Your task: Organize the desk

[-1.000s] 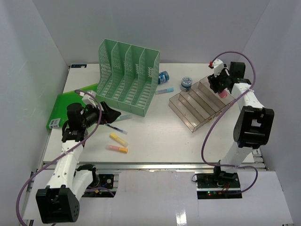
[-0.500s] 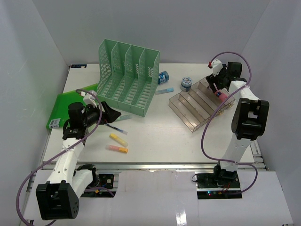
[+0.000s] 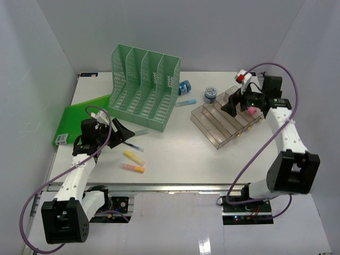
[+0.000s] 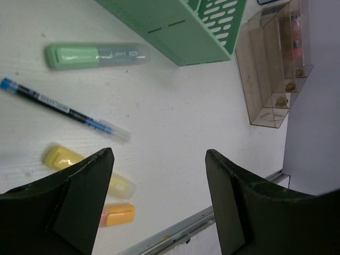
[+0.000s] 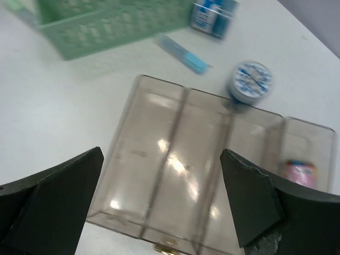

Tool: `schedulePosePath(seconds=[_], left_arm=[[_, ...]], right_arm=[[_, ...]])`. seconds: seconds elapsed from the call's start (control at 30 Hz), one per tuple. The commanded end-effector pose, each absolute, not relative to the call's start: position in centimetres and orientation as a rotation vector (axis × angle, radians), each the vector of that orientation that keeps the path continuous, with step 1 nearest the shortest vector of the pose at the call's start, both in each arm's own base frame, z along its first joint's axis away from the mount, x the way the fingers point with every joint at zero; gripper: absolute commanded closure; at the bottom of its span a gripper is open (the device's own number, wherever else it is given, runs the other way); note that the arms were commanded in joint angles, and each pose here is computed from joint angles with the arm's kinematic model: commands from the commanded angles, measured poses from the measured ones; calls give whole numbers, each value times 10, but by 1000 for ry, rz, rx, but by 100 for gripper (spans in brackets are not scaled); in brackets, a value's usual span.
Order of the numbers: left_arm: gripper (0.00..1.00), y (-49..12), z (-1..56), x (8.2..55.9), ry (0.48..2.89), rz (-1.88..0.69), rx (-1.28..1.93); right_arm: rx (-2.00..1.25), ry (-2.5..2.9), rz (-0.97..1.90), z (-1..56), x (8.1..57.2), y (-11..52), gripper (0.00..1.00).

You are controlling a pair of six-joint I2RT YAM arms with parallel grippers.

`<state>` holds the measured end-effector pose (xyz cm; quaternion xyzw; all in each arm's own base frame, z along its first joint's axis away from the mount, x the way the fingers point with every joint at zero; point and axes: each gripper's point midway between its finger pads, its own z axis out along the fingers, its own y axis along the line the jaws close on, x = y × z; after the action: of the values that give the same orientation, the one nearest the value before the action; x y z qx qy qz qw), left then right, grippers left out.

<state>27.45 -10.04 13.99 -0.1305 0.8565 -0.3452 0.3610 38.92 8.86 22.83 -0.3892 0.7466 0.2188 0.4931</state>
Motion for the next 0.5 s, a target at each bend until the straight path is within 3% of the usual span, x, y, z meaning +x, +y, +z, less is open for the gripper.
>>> schedulePosePath(seconds=[0.0, 0.13, 0.27, 0.47], left_arm=[[26, -95, 127, 248, 2287, -874, -616], [30, -81, 118, 237, 2367, -750, -763], [41, -72, 104, 231, 2451, -636, -909], [45, -81, 88, 223, 2585, -481, -981]], right_arm=[[-927, 1786, 853, 209, 311, 133, 2], [-911, 1790, 817, 205, 309, 129, 3], [-919, 1778, 851, 204, 301, 133, 3], [-936, 1756, 813, 206, 299, 130, 3]])
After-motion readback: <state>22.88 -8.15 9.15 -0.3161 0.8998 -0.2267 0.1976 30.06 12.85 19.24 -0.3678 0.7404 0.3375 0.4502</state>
